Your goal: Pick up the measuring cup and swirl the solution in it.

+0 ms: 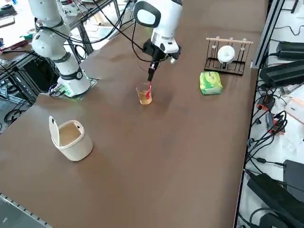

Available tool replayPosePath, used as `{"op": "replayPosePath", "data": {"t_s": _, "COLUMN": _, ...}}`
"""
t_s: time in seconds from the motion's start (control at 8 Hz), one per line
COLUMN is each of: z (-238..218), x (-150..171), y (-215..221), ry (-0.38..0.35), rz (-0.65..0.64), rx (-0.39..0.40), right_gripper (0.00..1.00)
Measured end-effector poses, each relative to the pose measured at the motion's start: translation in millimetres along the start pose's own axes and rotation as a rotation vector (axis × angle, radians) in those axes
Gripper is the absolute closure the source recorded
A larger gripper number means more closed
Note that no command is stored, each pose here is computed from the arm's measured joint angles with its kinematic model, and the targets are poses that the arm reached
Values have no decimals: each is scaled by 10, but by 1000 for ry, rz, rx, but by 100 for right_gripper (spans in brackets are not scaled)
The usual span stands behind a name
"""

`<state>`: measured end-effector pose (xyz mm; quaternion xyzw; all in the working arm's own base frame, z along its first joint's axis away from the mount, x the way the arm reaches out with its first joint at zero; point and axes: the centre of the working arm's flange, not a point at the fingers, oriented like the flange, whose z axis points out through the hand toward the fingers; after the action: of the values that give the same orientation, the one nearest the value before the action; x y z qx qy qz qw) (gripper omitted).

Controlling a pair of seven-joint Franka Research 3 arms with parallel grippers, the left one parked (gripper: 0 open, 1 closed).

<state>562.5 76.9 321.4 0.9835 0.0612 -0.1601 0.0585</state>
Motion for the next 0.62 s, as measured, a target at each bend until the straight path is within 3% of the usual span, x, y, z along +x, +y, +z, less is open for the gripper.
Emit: {"op": "replayPosePath", "data": {"t_s": 0.62, "z": 65, "x": -72, "y": -39, "ry": -70, "rz": 14, "rx": 44, "right_gripper": 98}}
